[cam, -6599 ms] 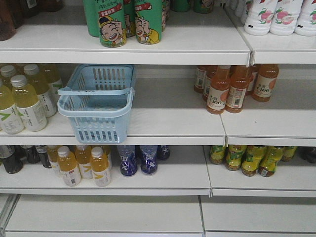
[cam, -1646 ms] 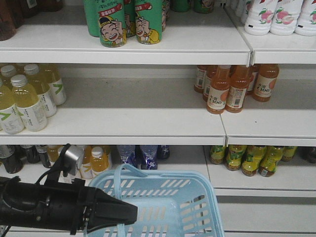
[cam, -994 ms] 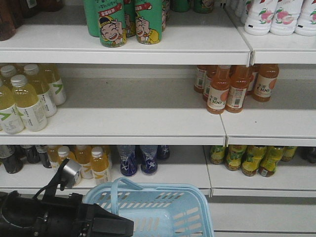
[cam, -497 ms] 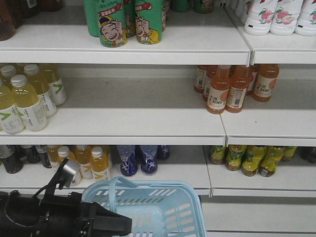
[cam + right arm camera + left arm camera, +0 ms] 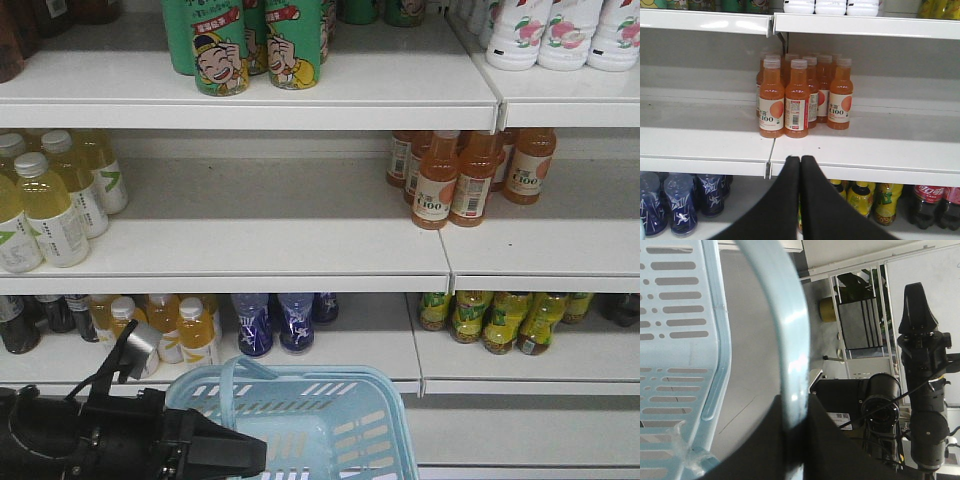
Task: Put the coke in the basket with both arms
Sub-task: 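Lower the held basket toward the robot's body with the left gripper, then turn the base away from the shelf while holding the basket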
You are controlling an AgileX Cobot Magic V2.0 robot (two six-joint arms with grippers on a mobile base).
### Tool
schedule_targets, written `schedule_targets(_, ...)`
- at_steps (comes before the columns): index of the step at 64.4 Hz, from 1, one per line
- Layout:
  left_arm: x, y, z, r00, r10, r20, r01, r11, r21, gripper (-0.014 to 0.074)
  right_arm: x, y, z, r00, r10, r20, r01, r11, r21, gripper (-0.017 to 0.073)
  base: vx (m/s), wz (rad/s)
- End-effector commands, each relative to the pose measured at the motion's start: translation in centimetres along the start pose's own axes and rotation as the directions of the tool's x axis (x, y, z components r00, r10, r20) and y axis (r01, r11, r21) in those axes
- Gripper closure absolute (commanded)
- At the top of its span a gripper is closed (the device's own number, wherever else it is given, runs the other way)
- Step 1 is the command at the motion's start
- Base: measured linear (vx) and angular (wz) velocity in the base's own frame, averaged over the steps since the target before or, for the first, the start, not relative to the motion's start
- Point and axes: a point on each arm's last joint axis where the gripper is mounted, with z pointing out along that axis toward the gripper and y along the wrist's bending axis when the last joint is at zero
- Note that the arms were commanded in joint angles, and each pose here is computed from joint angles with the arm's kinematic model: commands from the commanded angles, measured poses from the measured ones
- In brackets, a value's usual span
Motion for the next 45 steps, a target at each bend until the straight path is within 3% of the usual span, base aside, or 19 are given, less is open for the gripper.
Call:
schedule_targets(1,-0.46,-2.01,-0.29,0.999,0.015,0.045,-0.02,0.992,0.124,0.06,-0.47,0.0,-0.08,0.997,-0.011,0.077,0.011,1.0,0.004,0.0569,-0.01,-0.06)
schedule_targets(24,-0.46,-2.01,-0.29,0.999,0.015,0.045,-0.02,0.992,0.124,0.06,-0.47,0.0,-0.08,0.997,-0.011,0.077,0.011,1.0,0.004,0.0569,-0.02,-0.14)
schedule_targets(45,-0.46,-2.01,-0.29,0.999,0.015,0.045,-0.02,0.992,0.124,0.06,-0.47,0.0,-0.08,0.997,-0.011,0.077,0.011,1.0,0.004,0.0569,-0.05,-0.37)
